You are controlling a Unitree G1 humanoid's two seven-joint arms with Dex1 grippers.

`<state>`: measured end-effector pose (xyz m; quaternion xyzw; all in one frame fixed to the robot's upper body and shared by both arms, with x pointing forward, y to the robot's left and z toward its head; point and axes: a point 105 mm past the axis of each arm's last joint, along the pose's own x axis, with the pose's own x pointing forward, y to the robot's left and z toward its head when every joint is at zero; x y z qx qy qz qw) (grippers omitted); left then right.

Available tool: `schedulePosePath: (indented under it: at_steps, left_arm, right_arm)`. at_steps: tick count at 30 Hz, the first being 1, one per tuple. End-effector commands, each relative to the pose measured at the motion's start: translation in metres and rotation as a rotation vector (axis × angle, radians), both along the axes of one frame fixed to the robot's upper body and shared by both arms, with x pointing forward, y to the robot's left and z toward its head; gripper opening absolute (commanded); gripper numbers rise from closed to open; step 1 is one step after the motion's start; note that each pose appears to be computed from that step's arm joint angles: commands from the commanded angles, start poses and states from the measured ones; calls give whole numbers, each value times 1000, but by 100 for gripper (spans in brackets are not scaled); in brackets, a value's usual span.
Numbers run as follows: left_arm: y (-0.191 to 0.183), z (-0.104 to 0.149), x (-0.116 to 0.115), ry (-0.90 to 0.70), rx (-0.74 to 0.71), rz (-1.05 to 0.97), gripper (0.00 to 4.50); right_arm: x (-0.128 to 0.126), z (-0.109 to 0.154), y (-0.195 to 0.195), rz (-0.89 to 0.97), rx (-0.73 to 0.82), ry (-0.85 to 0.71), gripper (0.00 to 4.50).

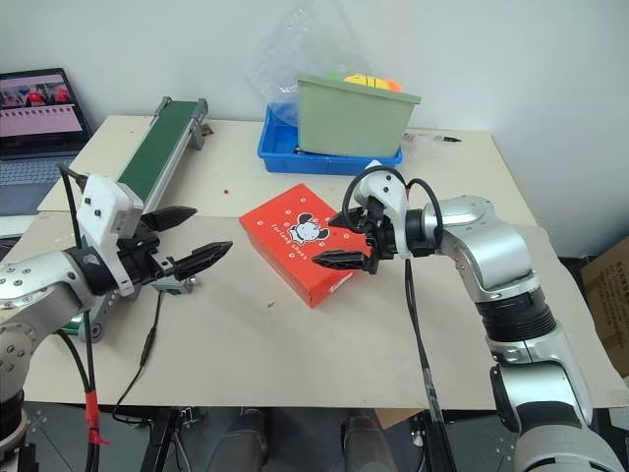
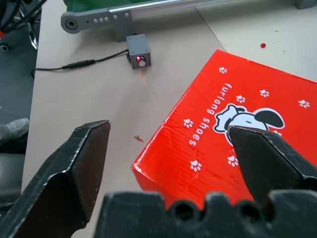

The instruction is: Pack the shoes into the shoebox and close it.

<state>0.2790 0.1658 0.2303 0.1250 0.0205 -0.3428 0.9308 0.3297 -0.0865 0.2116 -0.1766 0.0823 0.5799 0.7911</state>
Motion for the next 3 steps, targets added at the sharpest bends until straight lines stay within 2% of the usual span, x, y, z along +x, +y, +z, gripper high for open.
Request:
schedulePosePath:
  at_steps: [1, 3]
  left_arm:
    - [-4, 10, -4, -55, 13, -34, 450]
    - [-4, 11, -4, -44, 0, -43, 450]
  right_arm:
    - [-1, 13, -7, -23, 3, -66, 446]
    - [0, 15, -8, -32, 8, -72, 446]
